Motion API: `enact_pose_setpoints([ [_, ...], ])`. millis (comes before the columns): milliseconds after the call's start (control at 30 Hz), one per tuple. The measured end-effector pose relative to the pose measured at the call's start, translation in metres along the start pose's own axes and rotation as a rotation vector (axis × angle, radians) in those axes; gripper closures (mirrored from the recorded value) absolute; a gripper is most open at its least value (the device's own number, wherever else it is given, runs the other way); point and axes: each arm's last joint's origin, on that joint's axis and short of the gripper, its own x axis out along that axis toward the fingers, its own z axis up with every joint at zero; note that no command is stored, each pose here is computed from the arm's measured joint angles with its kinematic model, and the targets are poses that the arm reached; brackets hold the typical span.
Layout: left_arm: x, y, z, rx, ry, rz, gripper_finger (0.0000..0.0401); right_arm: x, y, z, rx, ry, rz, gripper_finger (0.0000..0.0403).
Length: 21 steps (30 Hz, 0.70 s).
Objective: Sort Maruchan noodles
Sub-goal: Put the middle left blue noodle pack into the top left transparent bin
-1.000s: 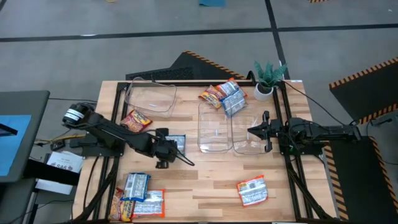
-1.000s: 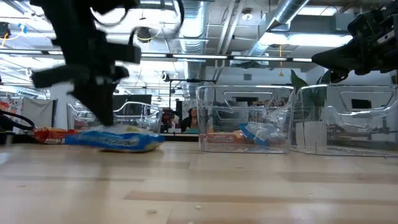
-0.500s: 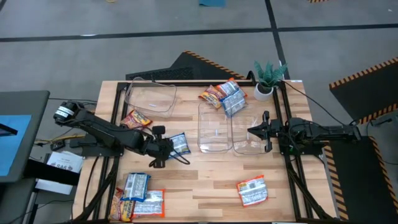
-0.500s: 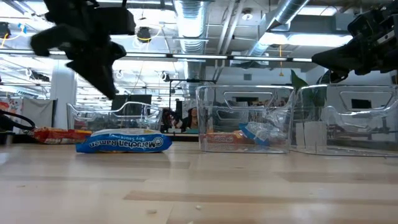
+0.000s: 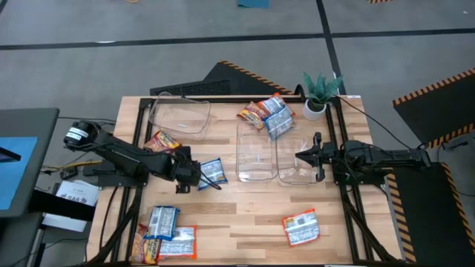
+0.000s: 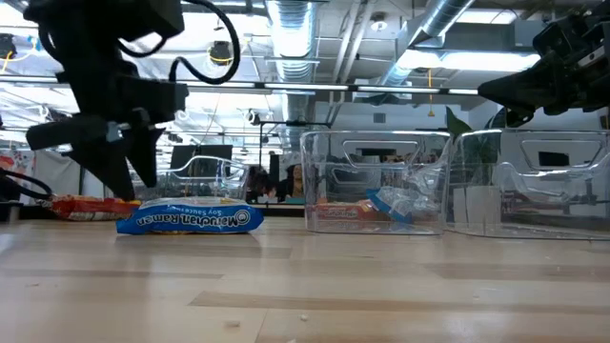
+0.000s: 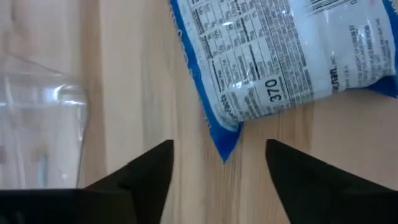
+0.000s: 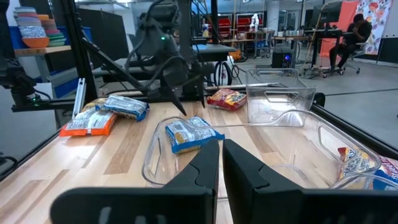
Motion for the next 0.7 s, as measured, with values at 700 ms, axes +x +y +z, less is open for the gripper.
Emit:
enact_pose_setpoints([
  [700, 0.019, 0.025, 0.013, 0.051, -0.137, -0.179, 0.0122, 0.0, 0.0, 0.0, 0.002, 0.0, 0.0, 0.0356],
])
